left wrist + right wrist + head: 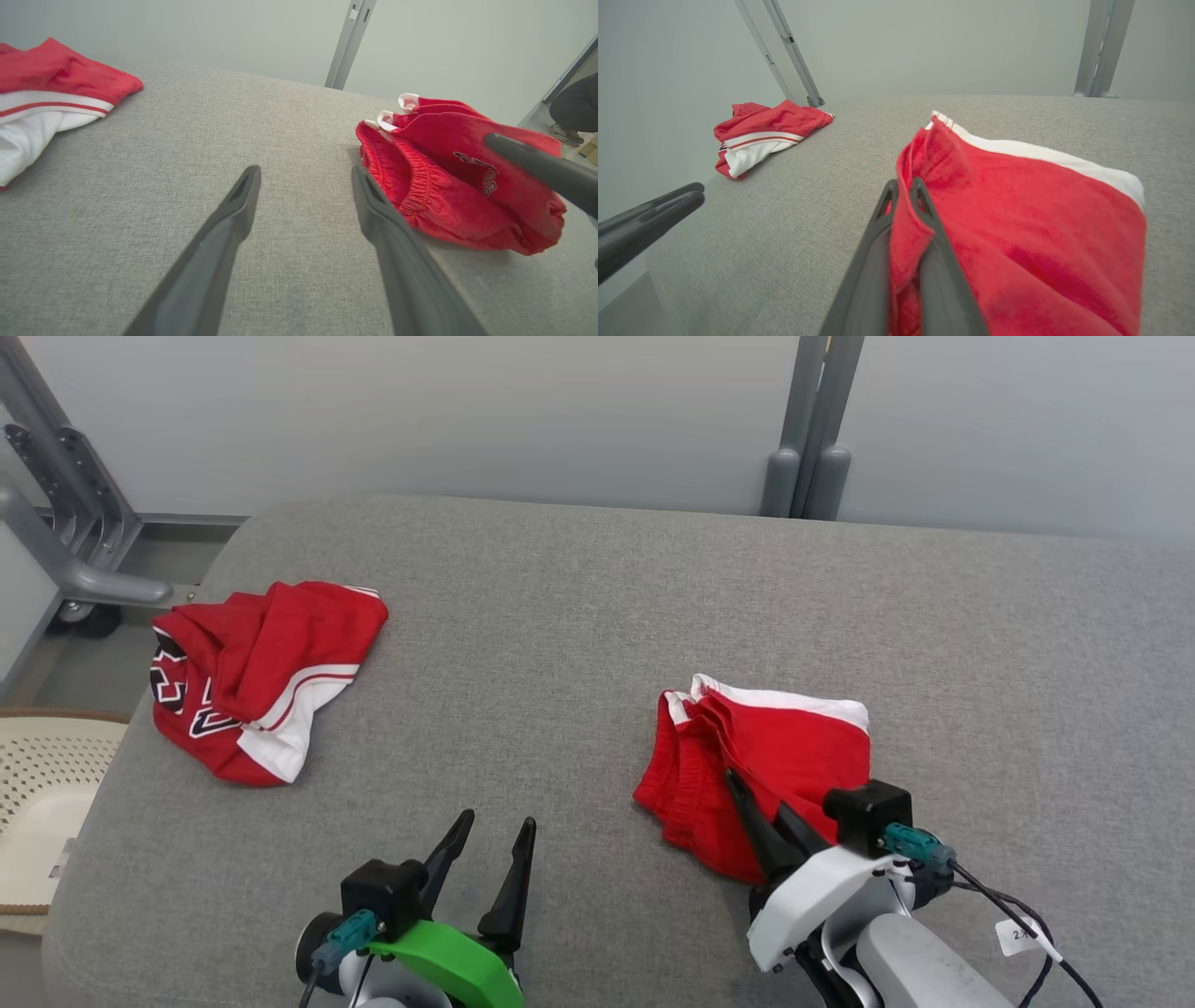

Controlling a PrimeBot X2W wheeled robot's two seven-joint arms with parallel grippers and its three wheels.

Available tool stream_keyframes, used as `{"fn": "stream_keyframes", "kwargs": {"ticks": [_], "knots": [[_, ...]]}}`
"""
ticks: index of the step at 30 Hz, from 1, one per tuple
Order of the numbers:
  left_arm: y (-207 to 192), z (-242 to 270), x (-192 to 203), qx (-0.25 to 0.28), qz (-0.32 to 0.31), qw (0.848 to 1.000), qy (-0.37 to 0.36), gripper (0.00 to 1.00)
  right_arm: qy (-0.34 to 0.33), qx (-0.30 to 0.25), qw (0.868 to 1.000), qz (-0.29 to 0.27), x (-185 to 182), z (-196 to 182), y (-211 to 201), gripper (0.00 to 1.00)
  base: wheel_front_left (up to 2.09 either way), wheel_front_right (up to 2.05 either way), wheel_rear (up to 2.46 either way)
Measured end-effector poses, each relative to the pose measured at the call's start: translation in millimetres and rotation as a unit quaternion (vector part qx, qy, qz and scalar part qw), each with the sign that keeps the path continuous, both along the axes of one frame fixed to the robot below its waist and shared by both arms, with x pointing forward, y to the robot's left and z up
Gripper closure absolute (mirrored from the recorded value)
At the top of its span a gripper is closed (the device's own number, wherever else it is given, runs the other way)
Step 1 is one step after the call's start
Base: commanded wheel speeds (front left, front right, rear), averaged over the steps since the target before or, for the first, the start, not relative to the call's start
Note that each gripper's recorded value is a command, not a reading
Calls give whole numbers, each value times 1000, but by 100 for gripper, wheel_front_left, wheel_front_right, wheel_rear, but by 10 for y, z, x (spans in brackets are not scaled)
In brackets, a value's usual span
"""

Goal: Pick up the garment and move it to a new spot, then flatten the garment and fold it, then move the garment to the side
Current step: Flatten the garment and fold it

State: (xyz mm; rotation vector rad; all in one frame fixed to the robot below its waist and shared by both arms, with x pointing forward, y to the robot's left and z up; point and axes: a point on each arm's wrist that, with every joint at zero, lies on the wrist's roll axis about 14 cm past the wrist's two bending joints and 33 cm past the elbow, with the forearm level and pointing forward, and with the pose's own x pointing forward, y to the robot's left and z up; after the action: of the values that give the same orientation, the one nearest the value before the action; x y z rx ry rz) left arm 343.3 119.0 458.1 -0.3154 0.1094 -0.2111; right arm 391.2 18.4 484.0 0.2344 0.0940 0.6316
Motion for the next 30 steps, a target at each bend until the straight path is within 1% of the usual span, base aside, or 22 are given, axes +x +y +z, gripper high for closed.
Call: {"fn": "stream_keyframes", "kwargs": {"ticks": [10, 16, 17, 18, 19, 22, 25, 27, 30], "knots": [[81, -37, -41, 1, 13, 1000, 6, 0, 12, -4, 1000, 27, 9, -38, 202, 100, 0, 0, 0], [68, -42, -42, 1, 11, 1000, 7, 0, 21, 0, 999, 33, 5, -50, 240, 100, 0, 0, 0], [65, -42, -40, 1, 10, 1000, 7, 0, 22, 1, 999, 33, 3, -56, 241, 95, 0, 0, 0], [63, -43, -39, 0, 10, 1000, 7, 0, 24, 2, 999, 32, 2, -62, 237, 55, 0, 0, 0], [61, -43, -37, 0, 10, 1000, 7, 0, 26, 4, 999, 30, 7, -62, 227, 0, 0, 0, 0], [56, -42, -33, 0, 9, 1000, 7, 0, 24, 16, 999, 26, 24, -6, 225, 0, 0, 0, 0], [53, -39, -27, 0, 8, 1000, 7, 0, 11, 36, 999, 20, 66, 133, 215, 0, 0, 0, 0], [62, -32, -20, -9, 12, 1000, 7, 0, 3, 45, 999, 6, 111, 197, 144, 0, 0, 0, 0], [44, -29, -19, -8, 9, 1000, 7, 0, 10, 42, 999, -29, 163, 121, -68, 0, 0, 0, 0]]}}
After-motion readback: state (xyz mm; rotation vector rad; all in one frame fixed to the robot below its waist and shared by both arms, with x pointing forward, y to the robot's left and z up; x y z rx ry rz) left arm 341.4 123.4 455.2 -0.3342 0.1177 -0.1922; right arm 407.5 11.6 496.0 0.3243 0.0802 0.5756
